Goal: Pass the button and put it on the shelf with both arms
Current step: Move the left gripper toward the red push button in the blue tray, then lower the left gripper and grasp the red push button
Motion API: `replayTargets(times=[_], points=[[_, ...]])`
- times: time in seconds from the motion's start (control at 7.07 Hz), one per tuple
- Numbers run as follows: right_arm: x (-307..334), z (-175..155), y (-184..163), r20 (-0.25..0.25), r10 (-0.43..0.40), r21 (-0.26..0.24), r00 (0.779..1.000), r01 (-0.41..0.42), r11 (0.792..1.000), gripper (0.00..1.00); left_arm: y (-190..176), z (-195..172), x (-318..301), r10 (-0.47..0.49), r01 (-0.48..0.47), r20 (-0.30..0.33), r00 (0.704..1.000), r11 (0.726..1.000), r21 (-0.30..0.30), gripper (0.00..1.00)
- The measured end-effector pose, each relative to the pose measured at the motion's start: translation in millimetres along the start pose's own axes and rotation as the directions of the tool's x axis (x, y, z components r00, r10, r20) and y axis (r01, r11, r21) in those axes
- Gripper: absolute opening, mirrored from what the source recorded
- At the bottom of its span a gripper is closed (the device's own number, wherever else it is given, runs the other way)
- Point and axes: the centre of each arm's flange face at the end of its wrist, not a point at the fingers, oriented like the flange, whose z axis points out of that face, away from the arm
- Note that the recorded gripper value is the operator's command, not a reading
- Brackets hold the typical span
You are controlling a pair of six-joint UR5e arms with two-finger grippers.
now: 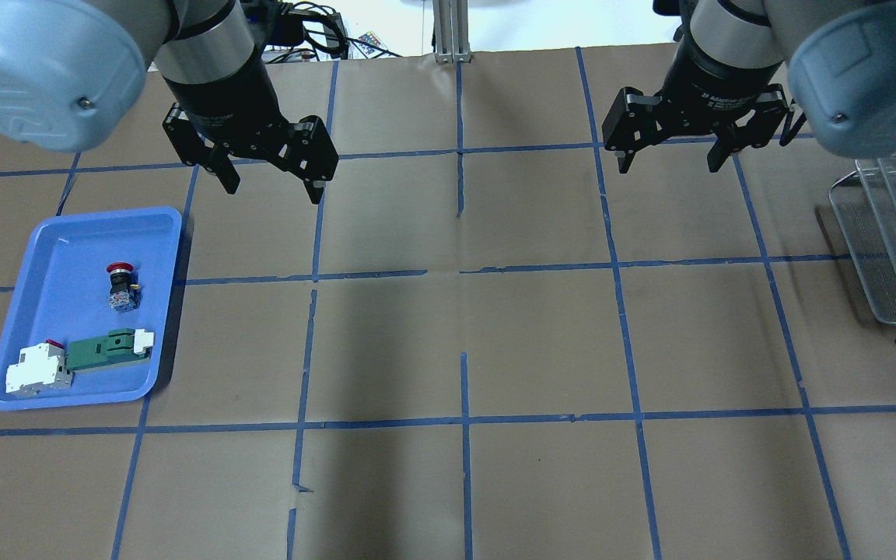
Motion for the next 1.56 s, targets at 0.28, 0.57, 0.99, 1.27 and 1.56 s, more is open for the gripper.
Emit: replayTargets(times=[0.28,0.57,0.99,1.27,1.56], points=[[0,0,0,0.001,0.0,0.0,1.0,0.0,1.0,1.0,-1,0,-2,0.002,-0.002,0.0,1.0,1.0,0.002,1.0],[0,-2,1,0.0,0.001,0.003,1.0,-0.001,1.0,1.0,-10,9,-18,-0.007,0.007,0.001,1.0,1.0,0.006,1.0],[0,-2,1,-0.003,0.005,0.004,1.0,-0.005,1.0,1.0,-35,67,-143,-0.142,0.141,0.0,0.99,0.988,0.058,1.0],[1,-2,1,-0.005,0.012,0.005,1.0,-0.012,1.0,1.0,-23,118,-254,-0.244,0.244,-0.013,0.97,0.968,0.051,1.0],[1,-1,1,-0.009,0.012,0.002,1.0,-0.012,1.0,1.0,-16,168,-308,-0.28,0.28,-0.027,0.96,0.96,0.023,1.0]])
